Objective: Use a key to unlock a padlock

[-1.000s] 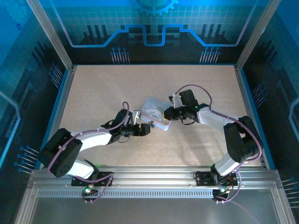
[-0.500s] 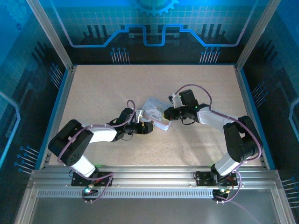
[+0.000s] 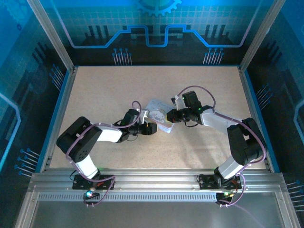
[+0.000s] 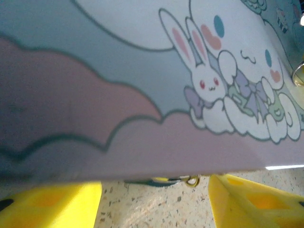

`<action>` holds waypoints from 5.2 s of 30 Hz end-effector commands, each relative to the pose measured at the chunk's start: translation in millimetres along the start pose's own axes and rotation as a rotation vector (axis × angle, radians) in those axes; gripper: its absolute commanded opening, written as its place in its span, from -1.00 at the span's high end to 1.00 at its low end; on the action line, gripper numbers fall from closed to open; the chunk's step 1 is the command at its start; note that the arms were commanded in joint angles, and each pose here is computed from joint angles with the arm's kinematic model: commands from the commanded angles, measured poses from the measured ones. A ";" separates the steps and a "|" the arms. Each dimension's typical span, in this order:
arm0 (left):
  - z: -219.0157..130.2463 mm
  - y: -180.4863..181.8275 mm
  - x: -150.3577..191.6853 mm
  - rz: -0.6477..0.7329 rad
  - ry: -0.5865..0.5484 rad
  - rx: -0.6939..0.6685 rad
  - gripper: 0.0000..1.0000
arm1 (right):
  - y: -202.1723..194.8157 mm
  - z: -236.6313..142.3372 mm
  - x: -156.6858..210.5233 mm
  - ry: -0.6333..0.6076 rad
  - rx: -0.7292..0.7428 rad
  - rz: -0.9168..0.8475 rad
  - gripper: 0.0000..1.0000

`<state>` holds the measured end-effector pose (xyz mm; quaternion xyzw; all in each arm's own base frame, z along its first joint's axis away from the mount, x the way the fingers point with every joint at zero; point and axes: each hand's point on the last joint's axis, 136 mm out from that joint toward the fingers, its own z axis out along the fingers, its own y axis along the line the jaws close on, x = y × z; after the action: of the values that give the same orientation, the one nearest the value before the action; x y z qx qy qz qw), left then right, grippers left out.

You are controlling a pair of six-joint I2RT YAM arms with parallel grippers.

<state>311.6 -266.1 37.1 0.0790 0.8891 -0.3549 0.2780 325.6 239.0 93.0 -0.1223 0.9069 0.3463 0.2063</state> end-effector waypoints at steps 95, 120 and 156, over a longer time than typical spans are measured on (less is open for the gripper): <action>-16.9 -88.1 -26.6 -0.311 0.080 0.094 0.65 | 22.9 -28.6 83.4 -0.069 0.029 -0.407 1.00; -21.9 -89.3 -29.8 -0.471 0.058 0.105 0.70 | 21.3 -9.6 69.8 -0.128 0.052 -0.460 1.00; -21.3 -87.7 -26.8 -0.492 0.049 0.121 0.70 | 20.8 -7.0 59.4 -0.192 -0.001 -0.407 1.00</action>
<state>295.9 -307.6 95.0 -0.1250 0.8819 -0.4308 0.1446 261.0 244.0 74.6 -0.2735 0.8487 0.2950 0.3434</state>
